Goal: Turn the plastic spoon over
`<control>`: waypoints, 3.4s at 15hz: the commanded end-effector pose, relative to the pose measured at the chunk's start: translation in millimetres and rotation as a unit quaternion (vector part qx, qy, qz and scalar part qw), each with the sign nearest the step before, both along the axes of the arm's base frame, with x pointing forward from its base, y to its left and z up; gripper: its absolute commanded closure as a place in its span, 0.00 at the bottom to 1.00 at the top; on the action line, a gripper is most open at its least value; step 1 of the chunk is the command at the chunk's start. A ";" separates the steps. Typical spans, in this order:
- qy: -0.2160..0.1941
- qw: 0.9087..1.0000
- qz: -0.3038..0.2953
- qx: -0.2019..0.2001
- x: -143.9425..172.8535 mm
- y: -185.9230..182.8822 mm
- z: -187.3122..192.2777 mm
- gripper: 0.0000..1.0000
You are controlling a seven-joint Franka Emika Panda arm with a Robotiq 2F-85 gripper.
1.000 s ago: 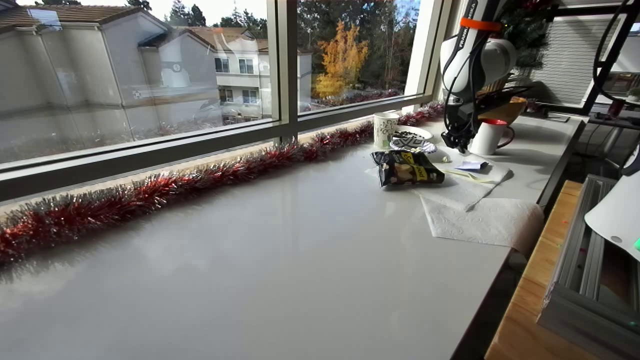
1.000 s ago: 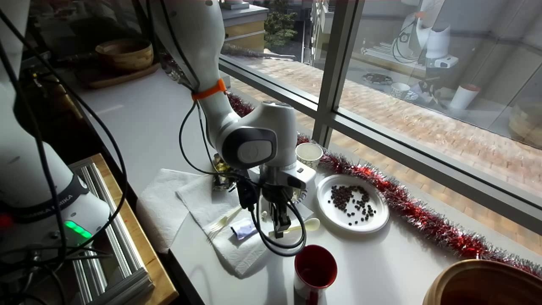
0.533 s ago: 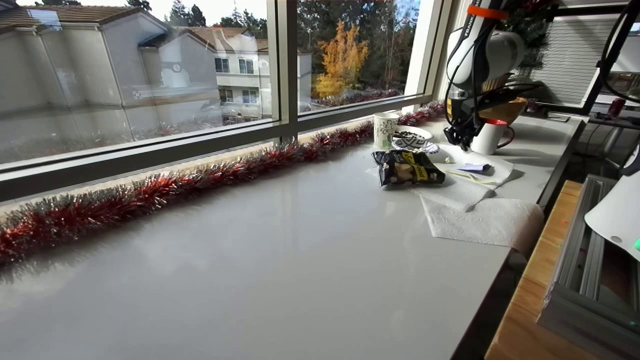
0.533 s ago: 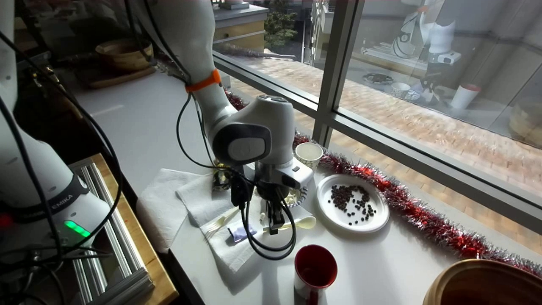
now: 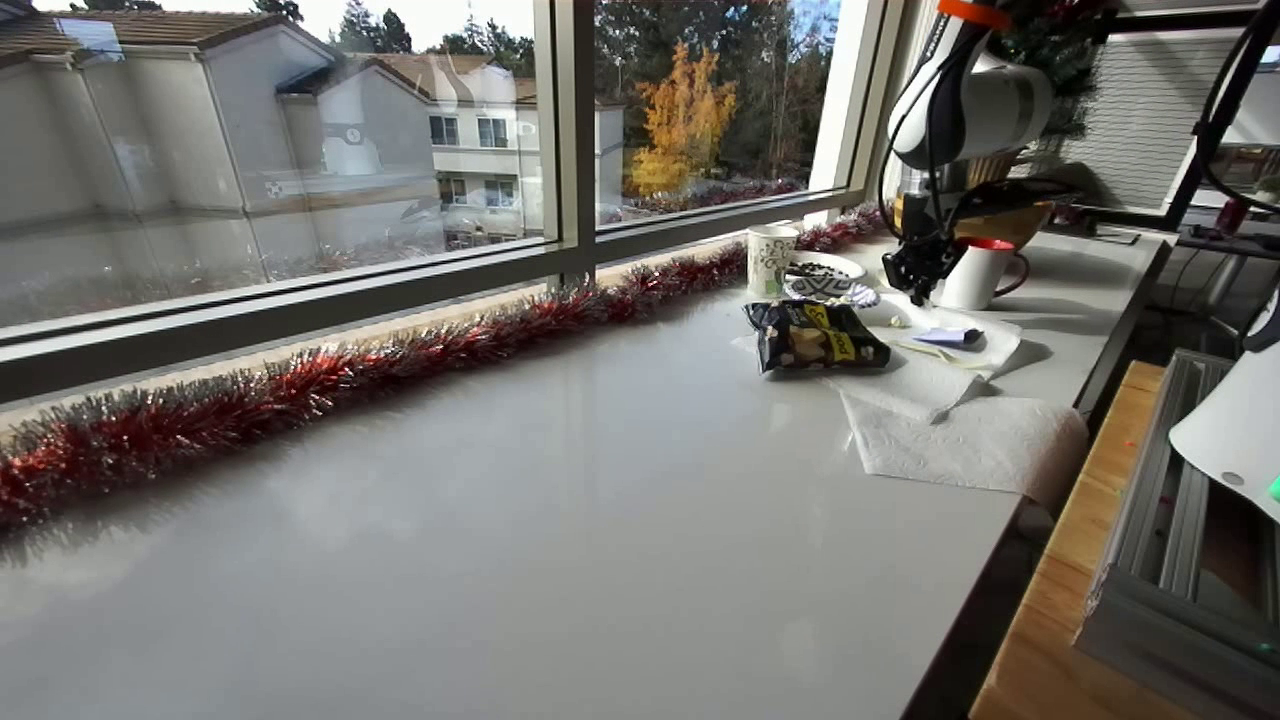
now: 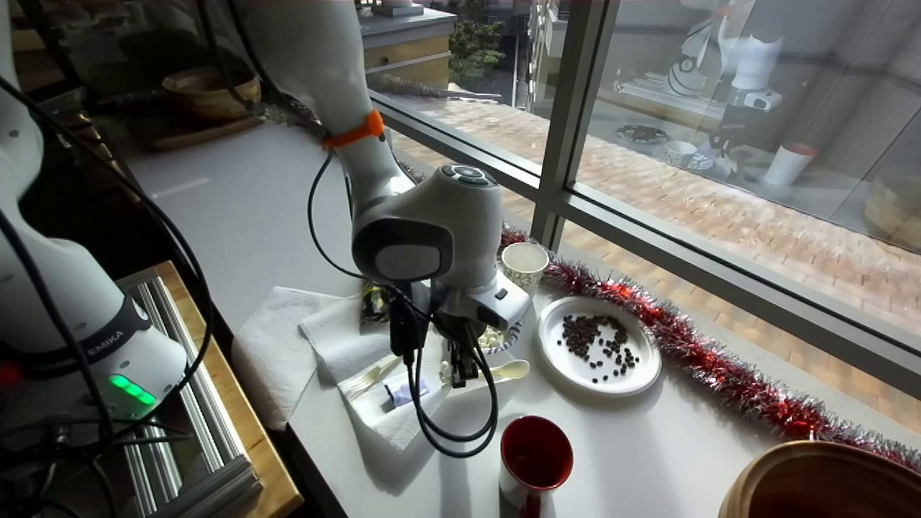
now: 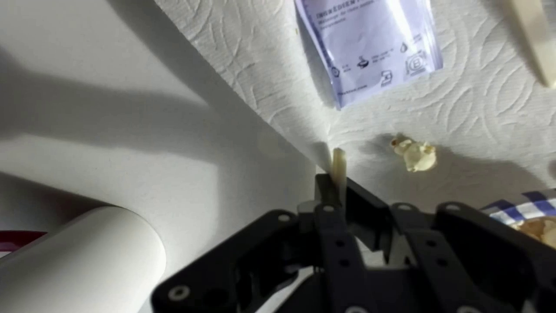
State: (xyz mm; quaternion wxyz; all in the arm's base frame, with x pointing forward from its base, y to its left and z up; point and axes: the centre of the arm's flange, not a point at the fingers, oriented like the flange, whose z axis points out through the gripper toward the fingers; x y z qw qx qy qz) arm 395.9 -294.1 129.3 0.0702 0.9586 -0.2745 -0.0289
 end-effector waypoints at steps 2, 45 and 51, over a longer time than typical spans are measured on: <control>-0.021 0.999 -0.001 0.031 -13.9 -11.2 11.7 0.94; -0.042 0.998 -0.009 -0.047 -81.8 -5.4 149.2 0.00; -0.052 0.997 -0.020 -0.056 -66.3 -15.4 179.7 0.00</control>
